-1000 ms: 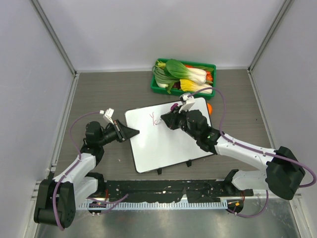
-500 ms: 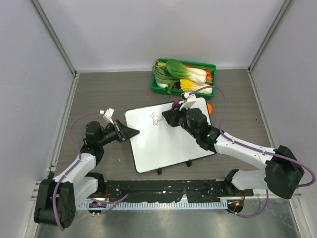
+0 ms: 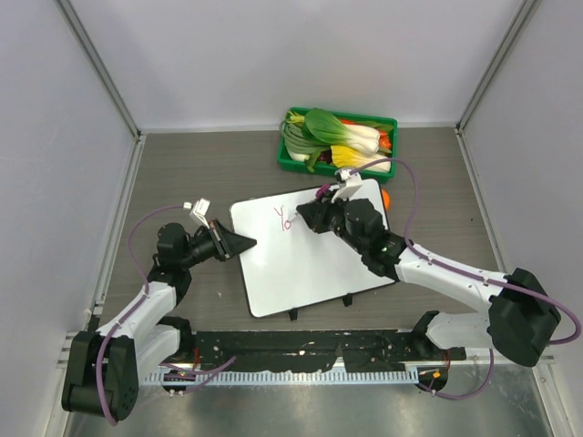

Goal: Write a sentence on the whiteboard

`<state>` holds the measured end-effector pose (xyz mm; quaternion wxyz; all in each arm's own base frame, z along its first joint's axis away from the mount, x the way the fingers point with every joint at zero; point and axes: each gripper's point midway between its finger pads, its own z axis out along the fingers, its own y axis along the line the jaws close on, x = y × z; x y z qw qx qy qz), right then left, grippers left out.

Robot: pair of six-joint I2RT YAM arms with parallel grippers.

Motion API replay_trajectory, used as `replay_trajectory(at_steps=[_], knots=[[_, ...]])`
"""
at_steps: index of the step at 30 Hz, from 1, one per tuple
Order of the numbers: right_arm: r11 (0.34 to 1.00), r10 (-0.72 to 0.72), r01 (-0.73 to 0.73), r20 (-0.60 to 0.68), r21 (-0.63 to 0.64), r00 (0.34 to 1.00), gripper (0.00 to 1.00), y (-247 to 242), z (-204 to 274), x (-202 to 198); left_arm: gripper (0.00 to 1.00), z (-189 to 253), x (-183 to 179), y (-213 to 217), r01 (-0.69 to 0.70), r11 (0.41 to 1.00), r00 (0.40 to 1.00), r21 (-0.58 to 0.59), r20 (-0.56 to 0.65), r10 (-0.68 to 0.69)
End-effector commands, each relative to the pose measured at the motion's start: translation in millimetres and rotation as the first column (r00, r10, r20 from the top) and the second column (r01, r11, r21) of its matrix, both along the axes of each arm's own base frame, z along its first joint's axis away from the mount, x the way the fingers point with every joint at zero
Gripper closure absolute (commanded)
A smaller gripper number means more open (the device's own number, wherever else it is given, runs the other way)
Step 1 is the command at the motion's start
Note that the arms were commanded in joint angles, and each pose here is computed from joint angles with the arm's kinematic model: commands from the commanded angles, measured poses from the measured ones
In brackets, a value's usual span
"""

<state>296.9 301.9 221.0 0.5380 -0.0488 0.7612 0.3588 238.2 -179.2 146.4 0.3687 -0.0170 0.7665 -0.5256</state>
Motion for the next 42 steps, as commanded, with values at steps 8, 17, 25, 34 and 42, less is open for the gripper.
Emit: replay_trajectory(at_steps=[8, 17, 25, 34, 42], knots=[[0.992, -0.080, 0.071, 0.095, 0.101, 0.992, 0.99, -34.5, 45.5, 1.0, 1.00, -39.3, 14.0, 21.7, -0.106, 0.976, 0.994, 0.191, 0.040, 0.100], [0.993, -0.047, 0.040, 0.065, 0.109, 0.997, 0.99, -32.1, 34.3, 6.0, 1.00, -39.9, 14.4, 21.7, -0.105, 0.976, 0.994, 0.193, 0.039, 0.099], [0.993, -0.012, 0.005, 0.058, 0.121, 0.998, 0.99, -21.5, 31.7, 7.1, 1.00, -39.3, 14.5, 21.3, -0.104, 0.976, 0.994, 0.192, 0.040, 0.098], [0.991, -0.004, -0.001, 0.040, 0.134, 0.999, 0.99, -18.0, 24.1, 7.6, 1.00, -39.8, 14.2, 20.7, -0.101, 0.976, 0.995, 0.192, 0.038, 0.095], [0.993, 0.005, -0.005, 0.004, 0.118, 1.000, 0.99, -15.4, 5.2, 7.5, 1.00, -39.1, 14.4, 20.9, -0.103, 0.976, 0.994, 0.192, 0.041, 0.096]])
